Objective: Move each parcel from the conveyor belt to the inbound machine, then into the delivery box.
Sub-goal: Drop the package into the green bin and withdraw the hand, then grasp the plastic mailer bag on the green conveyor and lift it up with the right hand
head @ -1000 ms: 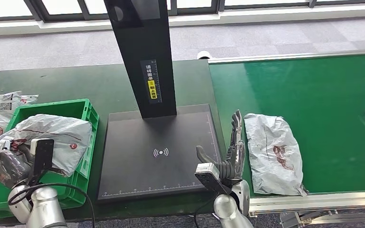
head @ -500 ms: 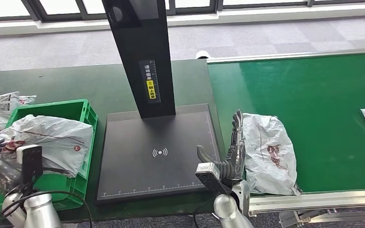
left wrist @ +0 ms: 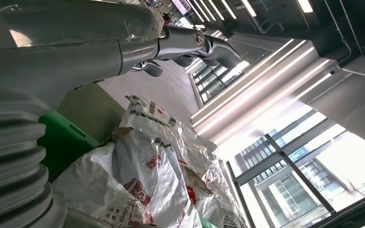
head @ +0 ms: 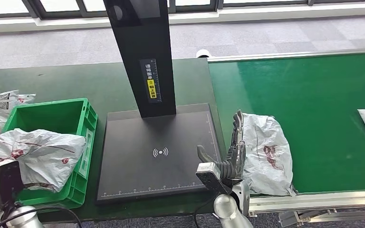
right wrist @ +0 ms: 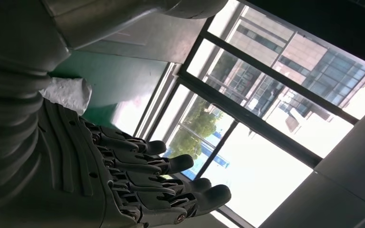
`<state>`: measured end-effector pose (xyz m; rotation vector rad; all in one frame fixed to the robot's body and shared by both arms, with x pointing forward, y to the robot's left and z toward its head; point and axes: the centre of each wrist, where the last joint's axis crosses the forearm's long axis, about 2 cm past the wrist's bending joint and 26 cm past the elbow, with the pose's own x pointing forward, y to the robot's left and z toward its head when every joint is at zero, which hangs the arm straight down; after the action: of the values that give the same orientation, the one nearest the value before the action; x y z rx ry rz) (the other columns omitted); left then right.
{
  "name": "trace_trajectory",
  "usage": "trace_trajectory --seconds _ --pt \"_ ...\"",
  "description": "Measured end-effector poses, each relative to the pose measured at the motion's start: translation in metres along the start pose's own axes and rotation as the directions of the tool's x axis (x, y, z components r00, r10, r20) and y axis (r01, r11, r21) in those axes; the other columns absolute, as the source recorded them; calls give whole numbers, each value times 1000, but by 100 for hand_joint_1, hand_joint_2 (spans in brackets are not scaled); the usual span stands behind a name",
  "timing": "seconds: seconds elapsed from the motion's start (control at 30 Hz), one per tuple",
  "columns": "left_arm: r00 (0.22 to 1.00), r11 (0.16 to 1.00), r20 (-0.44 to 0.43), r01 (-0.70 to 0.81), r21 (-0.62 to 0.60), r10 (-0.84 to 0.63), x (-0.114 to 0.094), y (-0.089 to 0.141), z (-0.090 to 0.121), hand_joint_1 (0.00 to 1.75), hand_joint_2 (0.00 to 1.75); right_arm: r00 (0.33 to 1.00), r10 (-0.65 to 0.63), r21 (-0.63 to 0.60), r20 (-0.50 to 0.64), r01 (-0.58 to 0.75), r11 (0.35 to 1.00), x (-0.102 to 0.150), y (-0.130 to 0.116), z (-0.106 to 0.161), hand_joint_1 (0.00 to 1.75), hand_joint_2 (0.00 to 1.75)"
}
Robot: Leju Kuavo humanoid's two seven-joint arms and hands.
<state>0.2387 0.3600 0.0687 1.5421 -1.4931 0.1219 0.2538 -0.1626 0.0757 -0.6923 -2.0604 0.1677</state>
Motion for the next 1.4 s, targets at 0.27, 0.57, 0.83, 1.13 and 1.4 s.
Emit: trace_trajectory --seconds 0.27,0.57,0.83,1.13,1.4 --pt "1000 1000 3 4 3 -4 -1 2 0 0 175 1000 -1 2 3 1 1000 1 1 0 0 175" --pt "1000 1000 16 -3 -4 3 2 0 0 0 175 1000 3 8 9 -3 1000 1 1 0 0 175" --pt "1000 1000 19 -4 -5 5 3 0 -1 0 175 1000 9 2 9 -9 1000 1 0 0 0 175" --pt "974 971 1 -228 69 228 0 33 1 0 175 970 230 132 -84 -218 967 -24 -5 -14 0 175" --pt "555 529 145 -829 181 819 114 65 -2 0 175 848 466 246 -252 -410 878 -88 -33 -25 0 175"
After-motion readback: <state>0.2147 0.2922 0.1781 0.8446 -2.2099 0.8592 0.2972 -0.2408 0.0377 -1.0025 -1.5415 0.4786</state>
